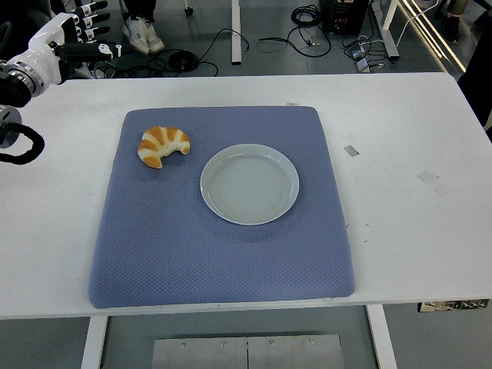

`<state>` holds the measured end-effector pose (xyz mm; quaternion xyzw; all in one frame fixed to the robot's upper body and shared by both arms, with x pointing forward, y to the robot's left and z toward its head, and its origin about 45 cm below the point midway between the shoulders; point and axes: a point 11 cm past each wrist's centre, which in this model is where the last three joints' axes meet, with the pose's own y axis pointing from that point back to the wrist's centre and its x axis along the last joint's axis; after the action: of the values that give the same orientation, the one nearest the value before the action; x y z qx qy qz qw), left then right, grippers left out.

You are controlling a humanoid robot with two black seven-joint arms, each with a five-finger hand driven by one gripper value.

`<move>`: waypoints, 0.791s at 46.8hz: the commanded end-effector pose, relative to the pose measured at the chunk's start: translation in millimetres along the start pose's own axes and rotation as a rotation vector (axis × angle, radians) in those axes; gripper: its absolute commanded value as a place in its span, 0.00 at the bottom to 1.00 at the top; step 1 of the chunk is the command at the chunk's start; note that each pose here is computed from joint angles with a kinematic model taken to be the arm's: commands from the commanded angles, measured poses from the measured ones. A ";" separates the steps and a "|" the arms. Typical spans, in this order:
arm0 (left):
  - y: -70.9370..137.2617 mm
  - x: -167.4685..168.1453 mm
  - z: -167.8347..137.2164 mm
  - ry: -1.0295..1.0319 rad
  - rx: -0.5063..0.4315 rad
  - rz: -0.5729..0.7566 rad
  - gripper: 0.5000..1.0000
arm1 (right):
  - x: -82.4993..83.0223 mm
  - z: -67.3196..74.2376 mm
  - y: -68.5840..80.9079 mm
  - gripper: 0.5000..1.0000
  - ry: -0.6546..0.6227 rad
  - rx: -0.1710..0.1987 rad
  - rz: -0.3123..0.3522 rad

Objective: Place the bread on the plate

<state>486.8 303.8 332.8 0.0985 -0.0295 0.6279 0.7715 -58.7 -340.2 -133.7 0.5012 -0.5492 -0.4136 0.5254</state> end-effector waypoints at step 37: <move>2.2 -11.1 7.3 -0.194 0.111 -0.021 0.91 | 0.0 0.0 0.0 1.00 0.000 0.000 0.000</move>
<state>482.9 289.8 333.4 0.1977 -0.0653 0.6078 0.7663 -58.8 -340.1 -133.7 0.5012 -0.5492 -0.4136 0.5255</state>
